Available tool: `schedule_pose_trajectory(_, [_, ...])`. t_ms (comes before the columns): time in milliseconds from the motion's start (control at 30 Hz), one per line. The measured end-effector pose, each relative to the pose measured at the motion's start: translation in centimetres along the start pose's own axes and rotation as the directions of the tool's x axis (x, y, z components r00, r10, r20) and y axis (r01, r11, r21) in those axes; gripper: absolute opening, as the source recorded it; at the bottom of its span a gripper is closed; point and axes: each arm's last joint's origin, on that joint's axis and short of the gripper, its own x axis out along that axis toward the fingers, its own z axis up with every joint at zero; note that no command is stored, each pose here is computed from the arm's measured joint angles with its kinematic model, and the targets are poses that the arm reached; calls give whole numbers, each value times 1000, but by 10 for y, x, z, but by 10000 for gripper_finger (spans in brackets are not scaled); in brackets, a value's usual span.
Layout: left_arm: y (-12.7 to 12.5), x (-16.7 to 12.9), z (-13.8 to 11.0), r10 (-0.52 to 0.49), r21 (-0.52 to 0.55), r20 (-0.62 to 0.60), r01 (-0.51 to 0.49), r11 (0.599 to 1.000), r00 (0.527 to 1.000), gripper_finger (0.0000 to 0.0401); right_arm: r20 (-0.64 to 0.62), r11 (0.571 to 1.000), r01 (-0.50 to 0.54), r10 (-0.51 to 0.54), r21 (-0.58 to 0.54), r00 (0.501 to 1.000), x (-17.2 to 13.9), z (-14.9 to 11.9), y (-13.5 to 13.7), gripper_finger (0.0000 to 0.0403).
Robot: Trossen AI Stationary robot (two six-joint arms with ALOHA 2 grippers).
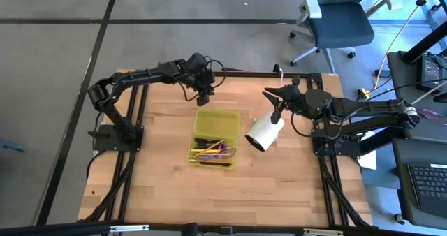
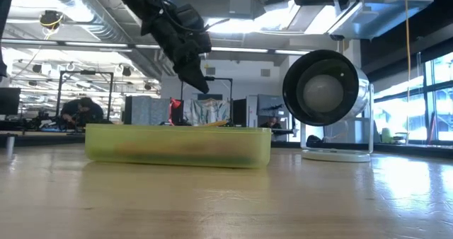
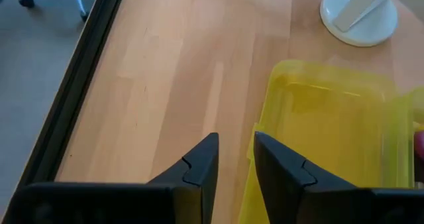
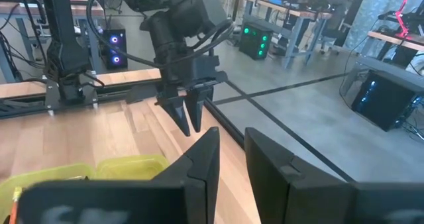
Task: Pick & place school supplies into a supply box
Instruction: Close the yellow supply box
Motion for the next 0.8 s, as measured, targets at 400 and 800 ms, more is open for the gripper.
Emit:
schedule_pose_trajectory(400, [-6,2,2,-3,-64,-1,3,998,1000,107,-1,1000,0,0,0,1000,0,0,0,77])
schedule_pose_trajectory(800, [-20,5,5,-72,-83,-1,71,994,997,243,-87,1000,2,-2,-1,996,0,-9,0,77])
